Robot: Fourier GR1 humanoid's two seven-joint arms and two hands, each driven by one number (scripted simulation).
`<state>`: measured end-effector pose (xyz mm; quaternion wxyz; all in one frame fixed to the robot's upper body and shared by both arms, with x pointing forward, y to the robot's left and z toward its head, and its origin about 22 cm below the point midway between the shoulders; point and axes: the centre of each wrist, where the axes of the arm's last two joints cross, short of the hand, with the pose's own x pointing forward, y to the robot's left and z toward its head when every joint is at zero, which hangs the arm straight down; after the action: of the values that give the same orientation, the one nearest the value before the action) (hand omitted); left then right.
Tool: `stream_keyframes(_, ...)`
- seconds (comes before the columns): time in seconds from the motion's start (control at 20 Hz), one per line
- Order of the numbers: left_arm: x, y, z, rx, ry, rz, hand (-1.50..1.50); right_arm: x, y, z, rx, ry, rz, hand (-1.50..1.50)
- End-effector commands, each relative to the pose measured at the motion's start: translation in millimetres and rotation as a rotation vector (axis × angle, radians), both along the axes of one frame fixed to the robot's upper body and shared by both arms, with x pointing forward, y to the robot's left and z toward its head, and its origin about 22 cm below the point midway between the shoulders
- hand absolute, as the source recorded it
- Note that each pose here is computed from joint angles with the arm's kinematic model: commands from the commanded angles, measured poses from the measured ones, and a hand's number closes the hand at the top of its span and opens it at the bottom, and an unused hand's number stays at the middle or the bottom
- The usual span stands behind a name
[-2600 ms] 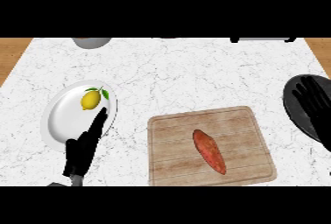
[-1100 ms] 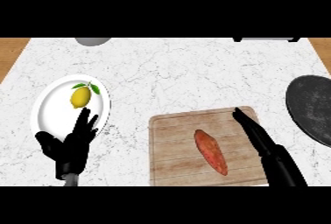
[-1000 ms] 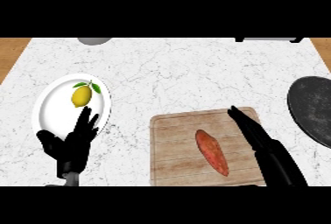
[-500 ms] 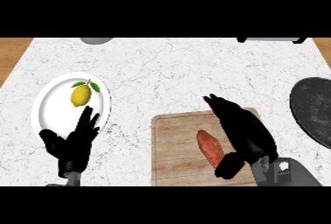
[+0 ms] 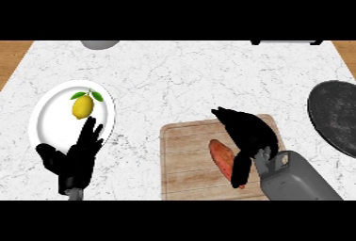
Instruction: Pick the sweet potato from the cutting board and place it in the pan
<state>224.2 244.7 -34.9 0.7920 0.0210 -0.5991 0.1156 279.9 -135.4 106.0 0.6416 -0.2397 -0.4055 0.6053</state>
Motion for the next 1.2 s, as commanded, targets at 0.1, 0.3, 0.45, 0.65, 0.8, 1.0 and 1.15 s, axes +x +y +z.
stream_keyframes(0.1,-0.6,13,-2,0.000,0.073,0.028,0.00,3,-7,6,-0.033,0.099,0.019,-1.50)
stream_keyframes(0.3,-3.2,-1,-4,-0.002,0.064,0.027,0.00,-7,-16,2,-0.008,0.025,0.008,-1.50)
stream_keyframes(0.45,-9.5,3,-9,0.001,0.068,0.039,0.00,-14,-12,-18,0.037,0.031,0.012,-1.50)
stream_keyframes(0.65,-7.0,6,0,0.003,0.056,0.017,0.00,-4,2,-38,0.028,-0.017,0.007,-1.50)
stream_keyframes(0.8,5.7,7,1,-0.005,0.061,0.030,0.00,5,-22,-37,0.018,-0.022,0.006,-1.50)
stream_keyframes(1.0,0.0,12,-5,-0.001,0.058,0.027,0.00,-23,-22,-65,-0.026,0.011,-0.006,-1.50)
stream_keyframes(1.15,-33.2,5,-8,0.000,0.045,0.032,0.00,-8,-1,-70,0.040,0.007,0.063,1.50)
